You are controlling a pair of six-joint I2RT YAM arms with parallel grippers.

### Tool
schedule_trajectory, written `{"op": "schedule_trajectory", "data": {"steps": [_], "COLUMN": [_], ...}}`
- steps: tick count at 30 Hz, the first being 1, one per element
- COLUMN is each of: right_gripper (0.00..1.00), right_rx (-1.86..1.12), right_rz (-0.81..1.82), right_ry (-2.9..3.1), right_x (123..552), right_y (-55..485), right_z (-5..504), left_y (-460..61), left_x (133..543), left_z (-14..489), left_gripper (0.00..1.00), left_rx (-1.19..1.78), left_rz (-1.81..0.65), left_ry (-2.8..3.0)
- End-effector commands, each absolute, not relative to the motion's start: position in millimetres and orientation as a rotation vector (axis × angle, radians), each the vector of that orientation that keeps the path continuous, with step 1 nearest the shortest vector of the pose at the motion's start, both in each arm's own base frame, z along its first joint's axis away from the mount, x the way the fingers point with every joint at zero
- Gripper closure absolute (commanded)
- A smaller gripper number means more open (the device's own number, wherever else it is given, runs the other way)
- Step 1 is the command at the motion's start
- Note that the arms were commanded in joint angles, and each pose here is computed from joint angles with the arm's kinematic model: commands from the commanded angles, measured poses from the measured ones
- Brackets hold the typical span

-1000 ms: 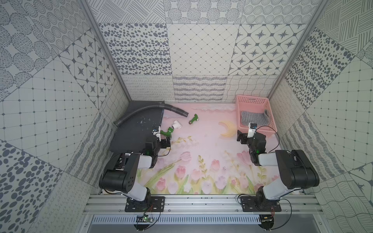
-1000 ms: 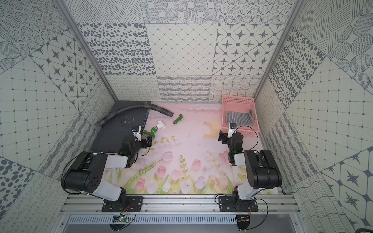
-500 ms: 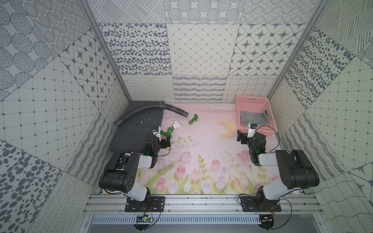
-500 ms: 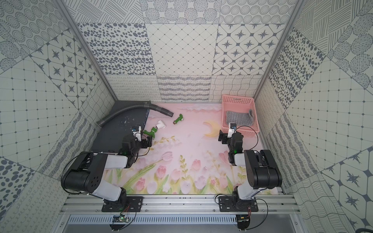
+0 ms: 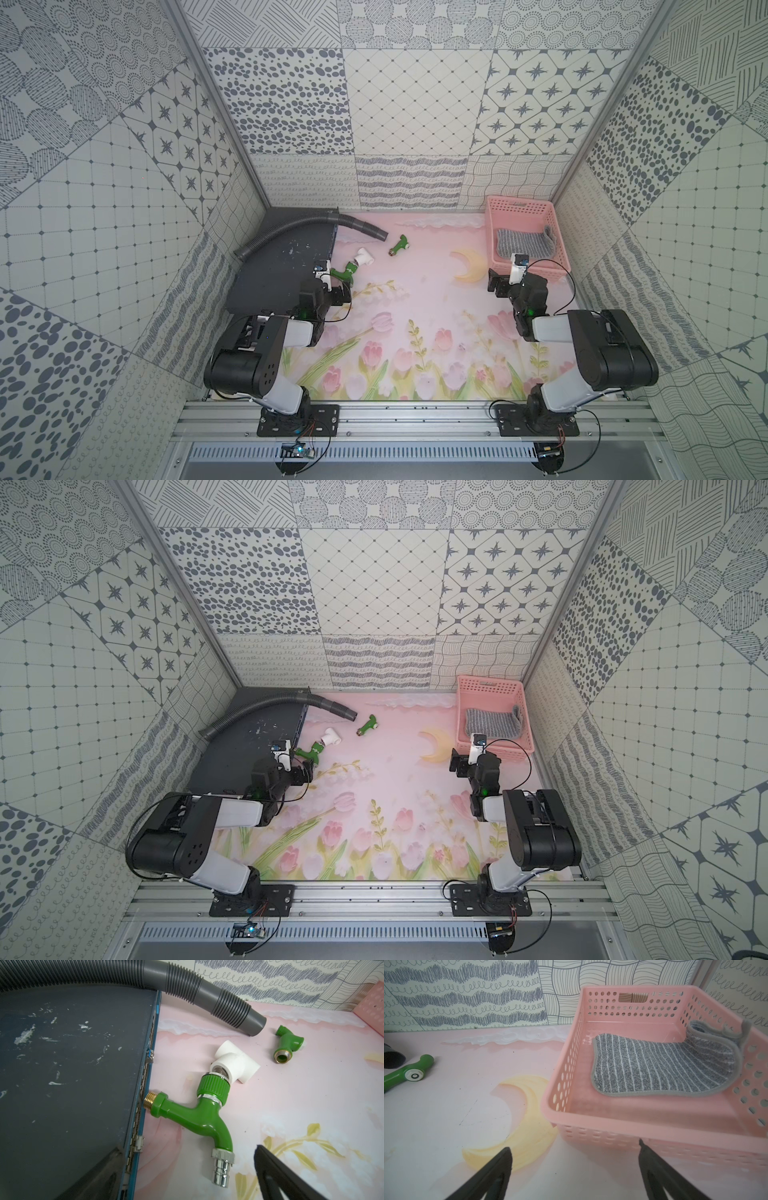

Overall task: Fold the square dishcloth
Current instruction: Pick up the cleaning item from the bin.

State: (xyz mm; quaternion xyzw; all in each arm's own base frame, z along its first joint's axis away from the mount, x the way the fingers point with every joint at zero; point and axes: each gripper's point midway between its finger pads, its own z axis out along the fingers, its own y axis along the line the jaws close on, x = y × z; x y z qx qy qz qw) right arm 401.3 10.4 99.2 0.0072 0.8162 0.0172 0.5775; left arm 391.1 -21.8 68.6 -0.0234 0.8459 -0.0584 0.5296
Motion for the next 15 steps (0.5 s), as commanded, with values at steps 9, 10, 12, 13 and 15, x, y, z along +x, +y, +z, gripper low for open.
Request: {"op": "schedule_trajectory", "data": {"steps": [9,10,12,13,15], "right_gripper": [0.03,0.03,0.03,0.03,0.03], "right_rx": [0.277,0.296,0.347,0.376,0.415], "right_rz": [-0.054,-0.055,-0.071,-0.085,-0.114], "right_ry": [1.852,1.859,1.874,1.886,1.912], "right_x": [393,392,388,387,386], "right_y": [-21,-22,-28,-32,-37], "right_z": [180,190,207,214,227], "left_y": [-15,-13,-12,-12,-13], "left_x": [382,380,377,376,373], "left_z": [108,112,122,128,136], "left_gripper": [0.01,0.01,0.01,0.01,0.01], "left_rx": [-0.076,-0.084,-0.102,-0.105,-0.115], "left_rz": [-0.104,-0.1,-0.103,-0.11,-0.127], "left_ry": [1.957,1.952,1.938,1.93,1.924]}}
